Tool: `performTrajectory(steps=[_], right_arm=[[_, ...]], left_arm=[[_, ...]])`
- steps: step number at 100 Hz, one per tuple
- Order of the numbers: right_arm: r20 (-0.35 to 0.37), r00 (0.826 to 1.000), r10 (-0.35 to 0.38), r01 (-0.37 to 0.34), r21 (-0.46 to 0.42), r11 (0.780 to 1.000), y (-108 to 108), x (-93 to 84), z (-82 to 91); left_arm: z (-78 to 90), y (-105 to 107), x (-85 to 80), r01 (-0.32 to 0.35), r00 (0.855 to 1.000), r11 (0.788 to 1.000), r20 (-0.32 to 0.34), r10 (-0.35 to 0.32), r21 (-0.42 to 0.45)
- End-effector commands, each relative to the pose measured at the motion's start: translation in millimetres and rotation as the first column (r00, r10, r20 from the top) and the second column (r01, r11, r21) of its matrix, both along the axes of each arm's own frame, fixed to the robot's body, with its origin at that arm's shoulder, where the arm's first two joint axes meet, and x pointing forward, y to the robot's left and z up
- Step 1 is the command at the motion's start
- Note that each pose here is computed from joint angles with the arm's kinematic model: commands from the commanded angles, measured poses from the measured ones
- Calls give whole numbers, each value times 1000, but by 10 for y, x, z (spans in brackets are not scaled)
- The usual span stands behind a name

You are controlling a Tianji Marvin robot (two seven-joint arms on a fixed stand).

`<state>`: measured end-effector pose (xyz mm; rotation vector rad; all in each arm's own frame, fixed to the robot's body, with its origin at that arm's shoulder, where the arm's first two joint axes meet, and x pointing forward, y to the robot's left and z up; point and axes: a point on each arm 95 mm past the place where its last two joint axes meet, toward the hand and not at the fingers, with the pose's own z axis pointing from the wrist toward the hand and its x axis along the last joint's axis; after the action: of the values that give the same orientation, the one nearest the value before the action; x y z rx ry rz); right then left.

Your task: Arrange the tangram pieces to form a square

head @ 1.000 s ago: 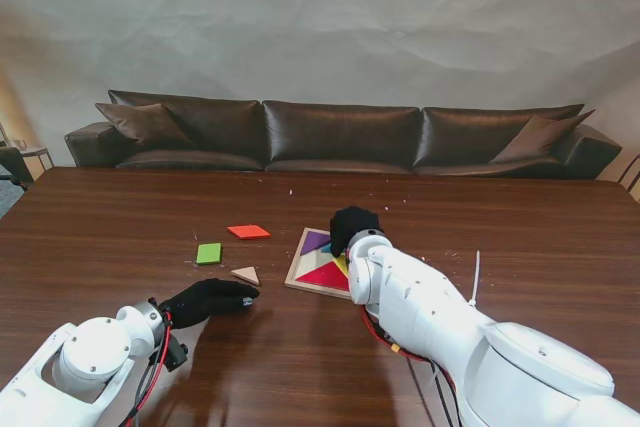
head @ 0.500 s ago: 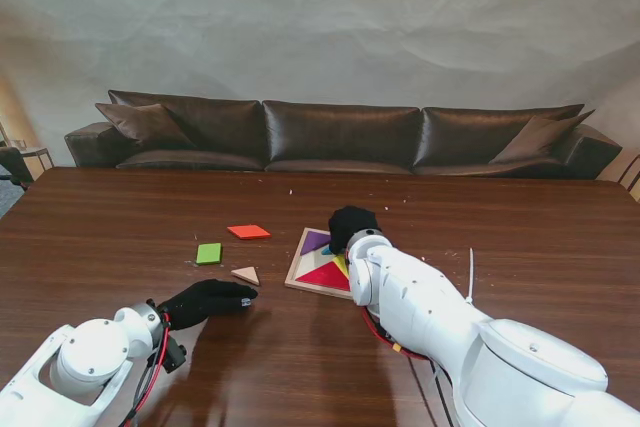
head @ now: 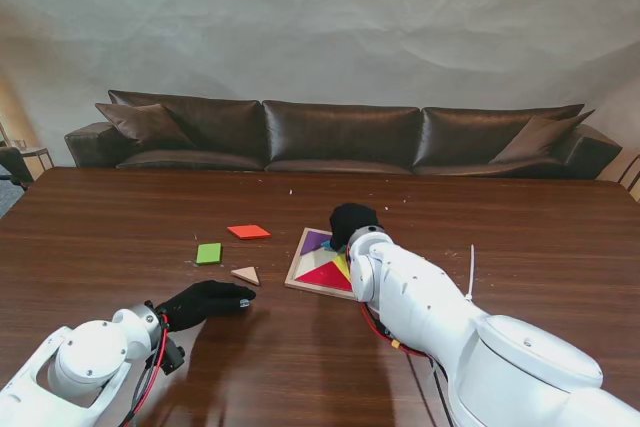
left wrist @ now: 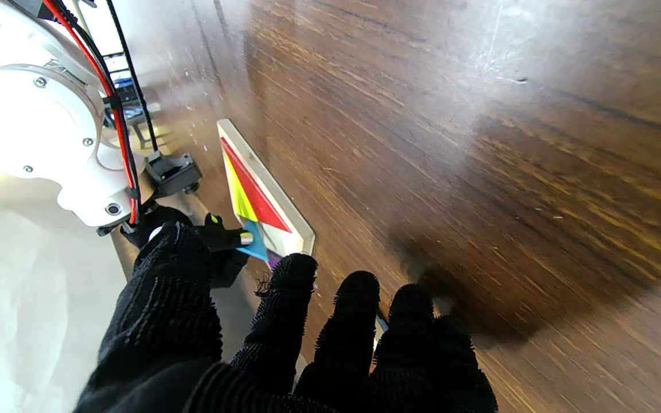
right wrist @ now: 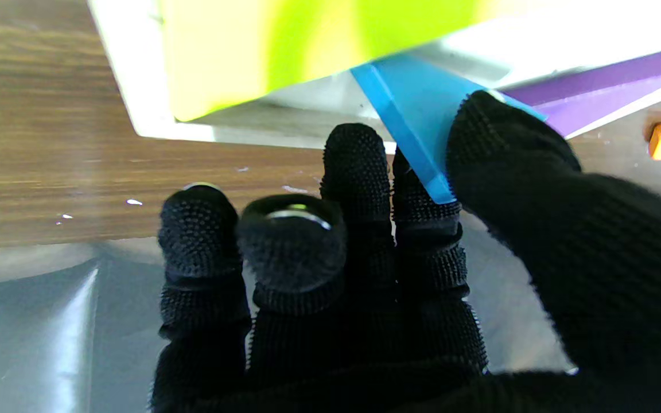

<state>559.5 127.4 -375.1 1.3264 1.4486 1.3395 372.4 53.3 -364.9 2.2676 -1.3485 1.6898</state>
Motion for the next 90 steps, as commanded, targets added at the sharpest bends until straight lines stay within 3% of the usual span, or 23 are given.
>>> performTrajectory(steps=[1,12,30,51,73,90], right_arm=[[-5,1000,7,-7,21,1000,68,-6,21],[-17,1000,-18,19,59,998,99,6,73],[-95,990,-99,113,144,983,166,-29,104],[-205,952,-227,267,197,943,294,-119,66],[-266,907,-327,386,212,898,401,-186,-6],[-266,901,-343,401,206,893,417,-198,-36]], left_arm=[[-179,30,-111,5,998,1000,-69,-4,15],[-180,29,-111,6,998,1000,-69,-5,15],[-182,28,-103,9,998,1000,-70,-8,14],[-184,27,-92,14,998,1000,-67,-13,11],[-187,40,-95,13,998,1000,-63,-13,8],[-190,46,-103,9,998,1000,-63,-9,6]])
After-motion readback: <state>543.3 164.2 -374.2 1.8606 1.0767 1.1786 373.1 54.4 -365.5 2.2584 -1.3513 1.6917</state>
